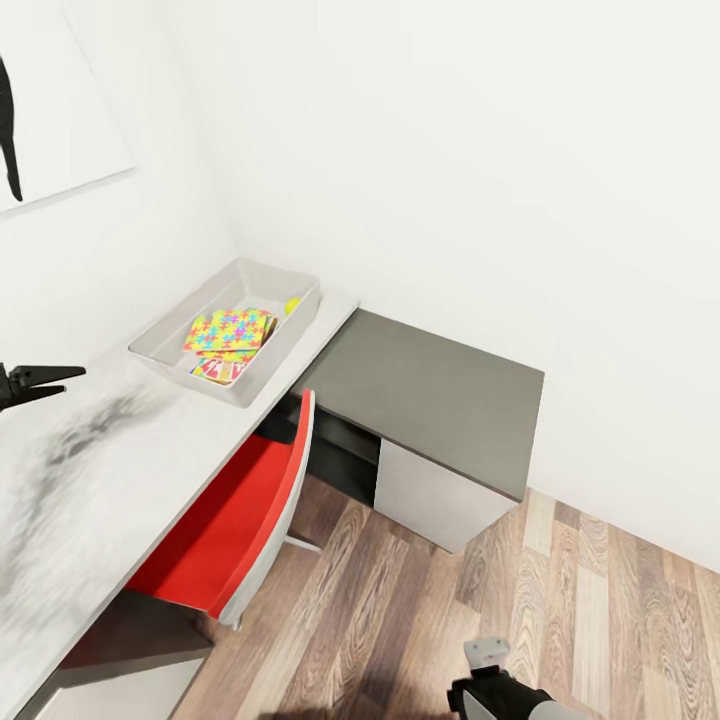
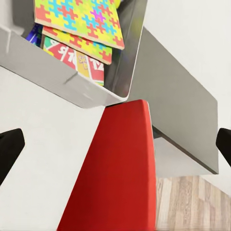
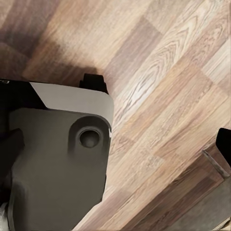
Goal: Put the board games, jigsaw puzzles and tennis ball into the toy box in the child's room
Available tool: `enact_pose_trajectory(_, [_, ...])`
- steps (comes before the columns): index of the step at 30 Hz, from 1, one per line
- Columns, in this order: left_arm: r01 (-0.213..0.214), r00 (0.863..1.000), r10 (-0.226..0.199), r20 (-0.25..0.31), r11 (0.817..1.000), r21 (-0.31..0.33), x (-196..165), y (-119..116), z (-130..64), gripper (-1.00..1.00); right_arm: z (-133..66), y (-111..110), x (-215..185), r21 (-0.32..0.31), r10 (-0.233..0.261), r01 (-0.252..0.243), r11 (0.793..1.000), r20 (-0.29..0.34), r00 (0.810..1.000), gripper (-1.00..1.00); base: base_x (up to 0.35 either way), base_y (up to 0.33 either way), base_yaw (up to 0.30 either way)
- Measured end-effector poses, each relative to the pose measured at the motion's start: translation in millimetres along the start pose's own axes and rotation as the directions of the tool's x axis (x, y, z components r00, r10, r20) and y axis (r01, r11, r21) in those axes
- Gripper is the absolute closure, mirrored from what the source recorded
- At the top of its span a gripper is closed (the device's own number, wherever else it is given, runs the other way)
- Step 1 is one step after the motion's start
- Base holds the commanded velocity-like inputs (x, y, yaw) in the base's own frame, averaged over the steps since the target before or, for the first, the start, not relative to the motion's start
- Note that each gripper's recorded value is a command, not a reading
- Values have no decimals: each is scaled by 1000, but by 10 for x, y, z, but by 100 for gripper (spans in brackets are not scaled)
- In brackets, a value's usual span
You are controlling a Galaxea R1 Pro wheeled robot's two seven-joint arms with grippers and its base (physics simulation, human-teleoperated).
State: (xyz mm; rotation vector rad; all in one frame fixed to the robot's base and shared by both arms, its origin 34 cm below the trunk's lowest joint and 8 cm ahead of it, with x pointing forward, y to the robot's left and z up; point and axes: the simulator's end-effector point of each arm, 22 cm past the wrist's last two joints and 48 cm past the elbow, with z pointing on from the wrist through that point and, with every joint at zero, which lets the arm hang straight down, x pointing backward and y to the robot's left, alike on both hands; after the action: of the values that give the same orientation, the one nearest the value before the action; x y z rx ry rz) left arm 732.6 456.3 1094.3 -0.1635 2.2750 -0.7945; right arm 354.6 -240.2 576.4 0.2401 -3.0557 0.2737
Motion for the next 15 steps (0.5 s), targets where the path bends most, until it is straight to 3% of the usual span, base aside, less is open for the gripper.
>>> enact_pose_trajectory(15, [8,999,-8,-46,1000,8,181,-12,127,-100,-5,8,-18,-3,13,-13,1000,6,1000,-100,-4,0,0])
